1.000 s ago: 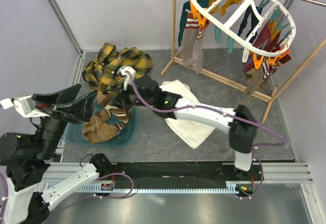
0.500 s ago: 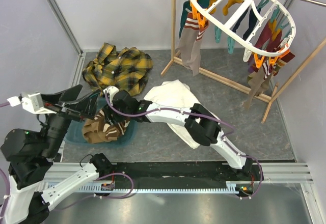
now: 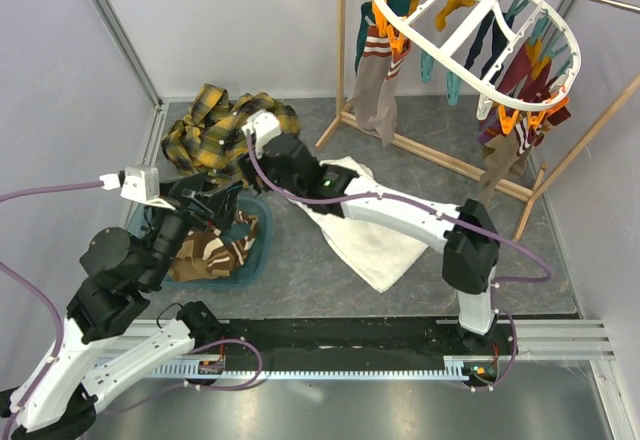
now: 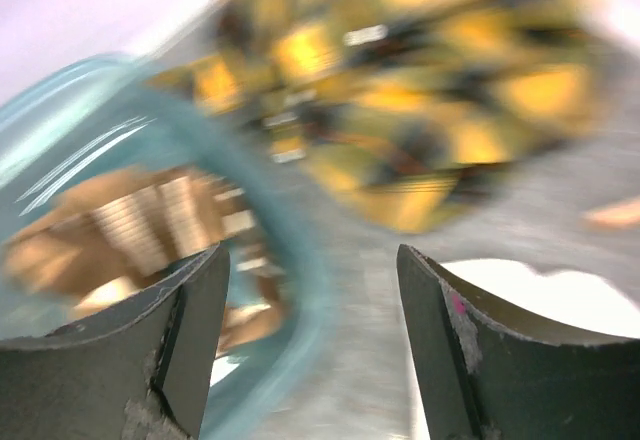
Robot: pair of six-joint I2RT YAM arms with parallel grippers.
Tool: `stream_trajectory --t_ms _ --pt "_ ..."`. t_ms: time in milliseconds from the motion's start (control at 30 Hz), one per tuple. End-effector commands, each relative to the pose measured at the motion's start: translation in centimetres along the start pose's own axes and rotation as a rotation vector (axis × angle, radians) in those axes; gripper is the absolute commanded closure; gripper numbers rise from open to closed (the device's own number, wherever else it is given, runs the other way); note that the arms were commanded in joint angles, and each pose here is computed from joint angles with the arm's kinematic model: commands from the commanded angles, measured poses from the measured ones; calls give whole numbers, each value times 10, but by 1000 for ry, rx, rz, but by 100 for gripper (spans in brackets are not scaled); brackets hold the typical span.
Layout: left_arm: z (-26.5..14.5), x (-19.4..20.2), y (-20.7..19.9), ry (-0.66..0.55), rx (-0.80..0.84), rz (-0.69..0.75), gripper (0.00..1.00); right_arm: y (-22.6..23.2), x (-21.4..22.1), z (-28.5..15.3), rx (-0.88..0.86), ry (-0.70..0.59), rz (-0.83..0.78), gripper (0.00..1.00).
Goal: Remove the socks clipped to the hanger
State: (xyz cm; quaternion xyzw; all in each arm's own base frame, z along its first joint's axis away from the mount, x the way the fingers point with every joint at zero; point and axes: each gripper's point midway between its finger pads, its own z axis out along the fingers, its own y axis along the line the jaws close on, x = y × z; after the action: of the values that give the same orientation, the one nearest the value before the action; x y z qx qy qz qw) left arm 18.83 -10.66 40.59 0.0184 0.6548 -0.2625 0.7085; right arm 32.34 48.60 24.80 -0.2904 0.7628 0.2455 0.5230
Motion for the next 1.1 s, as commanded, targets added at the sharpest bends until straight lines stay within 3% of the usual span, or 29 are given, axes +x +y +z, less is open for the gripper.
stream_trajectory --t_ms 0,133,400,667,1067 --pt "7 18 4 5 -21 -18 6 -91 -51 -48 342 -74 -18 25" --pt "12 34 7 24 -28 -8 6 -137 -77 -84 552 -107 -9 25" --pt "22 53 1 54 0 -4 6 -174 -98 -134 759 -109 -13 32" --pt "27 60 -2 75 11 7 7 -194 -105 -161 828 -74 54 31" --pt "32 60 -1 72 -5 24 7 -244 -93 -192 1085 -35 35 32"
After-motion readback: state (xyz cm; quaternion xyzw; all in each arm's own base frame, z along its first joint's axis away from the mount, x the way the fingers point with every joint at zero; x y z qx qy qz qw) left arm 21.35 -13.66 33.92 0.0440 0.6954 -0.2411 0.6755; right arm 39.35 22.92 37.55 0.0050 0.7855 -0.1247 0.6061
